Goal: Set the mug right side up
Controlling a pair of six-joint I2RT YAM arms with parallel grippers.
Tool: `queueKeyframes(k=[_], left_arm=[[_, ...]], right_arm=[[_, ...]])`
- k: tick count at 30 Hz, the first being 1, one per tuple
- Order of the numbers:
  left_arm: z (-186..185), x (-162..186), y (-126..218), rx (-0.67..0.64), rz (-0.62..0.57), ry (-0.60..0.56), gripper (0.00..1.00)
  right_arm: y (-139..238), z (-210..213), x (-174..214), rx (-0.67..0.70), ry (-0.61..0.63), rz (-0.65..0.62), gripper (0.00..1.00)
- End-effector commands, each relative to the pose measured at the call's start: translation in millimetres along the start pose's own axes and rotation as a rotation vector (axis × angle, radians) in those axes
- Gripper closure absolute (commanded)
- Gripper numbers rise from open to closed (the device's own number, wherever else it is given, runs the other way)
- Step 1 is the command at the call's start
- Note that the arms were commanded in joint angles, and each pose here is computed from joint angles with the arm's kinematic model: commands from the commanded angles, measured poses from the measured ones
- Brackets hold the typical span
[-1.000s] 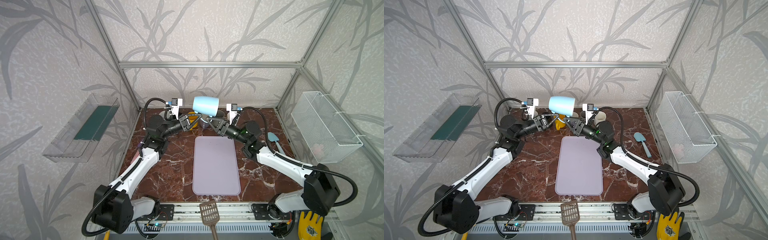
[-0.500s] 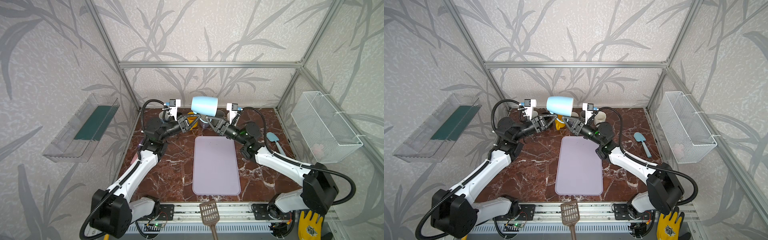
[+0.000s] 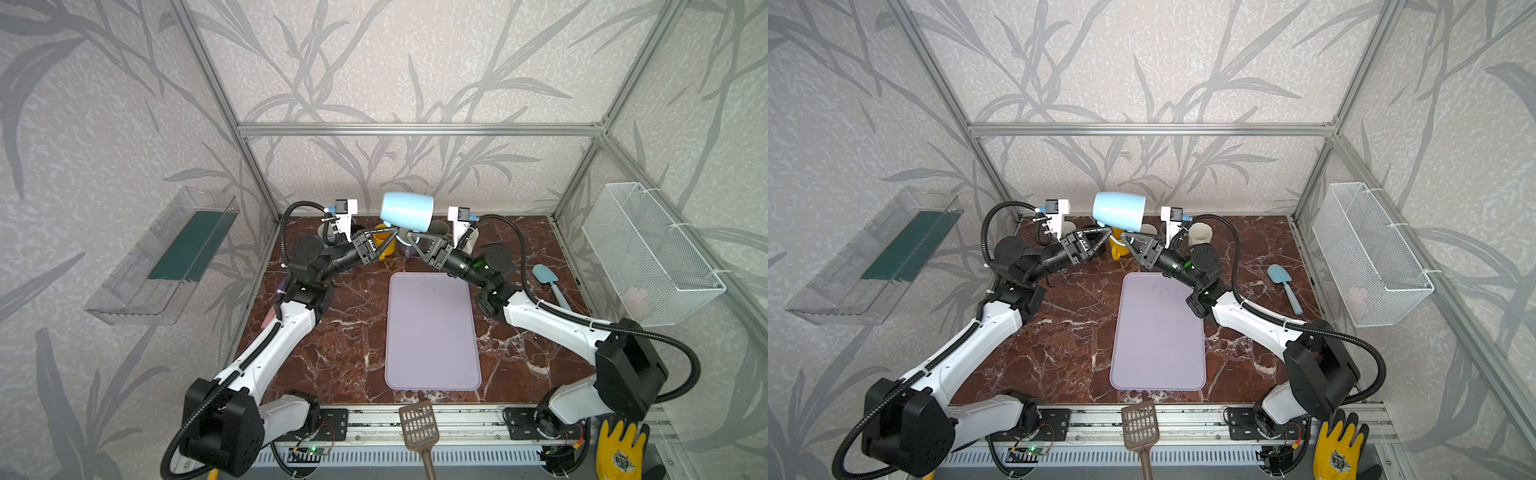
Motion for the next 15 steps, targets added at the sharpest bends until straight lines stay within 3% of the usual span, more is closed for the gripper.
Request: queueKeyframes(k=[1,5,8,15], left_arm=[[-11.3,-4.1,1.4,0.057,-0.013,-0.085,1.0],[-11.9,-4.2,1.7,0.055,-0.004,-0.09,1.0],[-12.8,-4.3,2.7,0.046,-0.002,-0.095,0.99],[-14.0,-3.5,7.1,-0.039,0.029,-0.118,0.75]], right_arm=[[-5.8,38.3,-17.7,-0.144,0.053,-0.075,0.92],[-5.6,37.7,-17.5,-0.127,0.057,-0.072,1.0],[-5.1,38.1,-17.4,-0.112,0.064,-0.065,1.0],[-2.8,37.9,-16.8,-0.055,0.085,-0.048,1.0]])
Point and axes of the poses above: each gripper's point midway between its finger pads, its own y axis back along the fingers, its own z axis along the line the jaws close on, x = y × z, the point moved 10 cm from there along y, back along the fingers, and after that the axes turned 10 degrees about -y, right-handed, at the moved point
